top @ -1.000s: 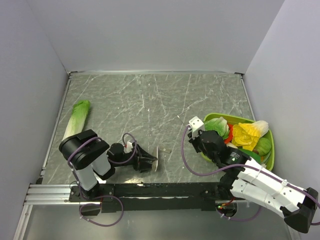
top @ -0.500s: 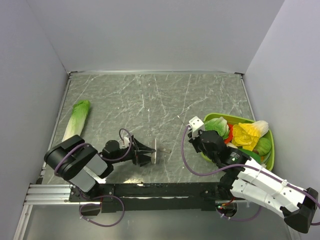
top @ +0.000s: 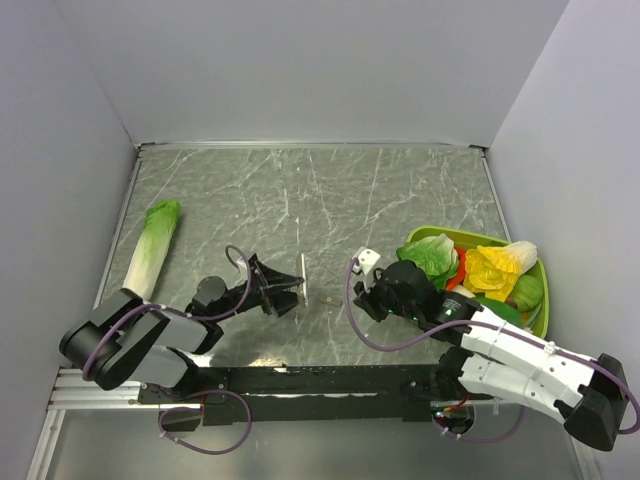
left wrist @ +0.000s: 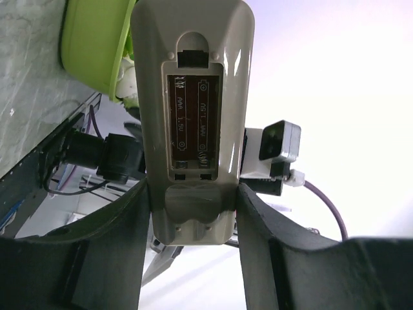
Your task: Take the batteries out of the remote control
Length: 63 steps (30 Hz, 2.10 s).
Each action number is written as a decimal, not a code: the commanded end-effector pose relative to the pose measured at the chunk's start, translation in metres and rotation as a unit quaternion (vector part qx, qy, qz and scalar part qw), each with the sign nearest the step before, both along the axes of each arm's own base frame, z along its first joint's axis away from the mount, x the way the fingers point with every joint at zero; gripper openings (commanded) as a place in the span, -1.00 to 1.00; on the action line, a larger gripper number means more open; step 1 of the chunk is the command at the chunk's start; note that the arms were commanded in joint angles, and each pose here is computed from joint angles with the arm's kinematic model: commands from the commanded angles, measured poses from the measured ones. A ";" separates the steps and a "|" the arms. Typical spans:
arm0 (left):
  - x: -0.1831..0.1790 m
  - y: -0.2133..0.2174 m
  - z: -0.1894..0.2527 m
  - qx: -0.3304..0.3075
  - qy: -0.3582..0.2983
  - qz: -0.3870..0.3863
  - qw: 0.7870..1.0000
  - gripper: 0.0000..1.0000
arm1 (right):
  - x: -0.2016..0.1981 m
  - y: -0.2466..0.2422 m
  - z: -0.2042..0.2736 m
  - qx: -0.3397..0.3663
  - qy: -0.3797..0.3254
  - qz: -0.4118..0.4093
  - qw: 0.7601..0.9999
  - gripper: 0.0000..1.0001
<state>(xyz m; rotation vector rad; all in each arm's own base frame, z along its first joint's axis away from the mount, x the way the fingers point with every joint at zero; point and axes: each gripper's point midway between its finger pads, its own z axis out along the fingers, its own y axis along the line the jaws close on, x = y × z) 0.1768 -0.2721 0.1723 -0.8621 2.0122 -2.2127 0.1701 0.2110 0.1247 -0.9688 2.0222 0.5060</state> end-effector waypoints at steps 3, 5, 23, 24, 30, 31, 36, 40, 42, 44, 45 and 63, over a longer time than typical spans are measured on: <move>-0.027 0.022 0.102 -0.154 -0.214 0.005 0.965 -0.99 | -0.001 0.022 0.018 0.044 0.002 0.018 0.999 -1.00; -0.028 0.019 0.102 -0.151 -0.222 -0.005 0.963 -0.99 | 0.000 0.019 0.016 0.032 0.003 0.011 0.999 -1.00; 0.051 0.010 -0.025 0.314 -0.226 0.028 0.922 -0.98 | 0.008 -0.010 0.039 0.030 -0.050 -0.041 0.997 -1.00; 0.047 0.024 -0.045 0.377 -0.186 0.021 0.907 -0.98 | 0.008 -0.011 0.040 0.034 -0.051 -0.042 0.997 -1.00; 0.051 0.071 -0.068 0.553 -0.151 0.030 0.819 -0.98 | 0.012 -0.016 0.045 0.041 -0.066 -0.061 0.995 -1.00; 0.053 0.074 -0.070 0.566 -0.150 0.034 0.810 -0.98 | 0.012 -0.017 0.046 0.043 -0.069 -0.063 0.995 -1.00; 0.046 0.073 -0.086 0.631 -0.144 0.017 0.762 -0.98 | 0.014 -0.018 0.045 0.054 -0.058 -0.085 0.993 -1.00; 0.042 0.062 -0.098 0.652 -0.137 -0.010 0.746 -0.98 | 0.016 -0.018 0.040 0.052 -0.033 -0.112 0.992 -1.00; 0.036 0.055 -0.107 0.658 -0.136 -0.028 0.740 -0.98 | 0.017 -0.011 0.034 0.068 -0.009 -0.128 0.989 -1.00; 0.035 0.050 -0.111 0.665 -0.133 -0.034 0.734 -0.97 | 0.016 -0.006 0.027 0.077 0.010 -0.137 0.988 -1.00; 0.034 0.050 -0.114 0.667 -0.130 -0.037 0.732 -0.94 | 0.017 -0.004 0.021 0.080 0.027 -0.152 0.985 -1.00; 0.023 0.033 -0.124 0.637 -0.139 -0.065 0.755 0.00 | 0.029 -0.009 0.014 0.113 0.038 -0.230 0.966 -1.00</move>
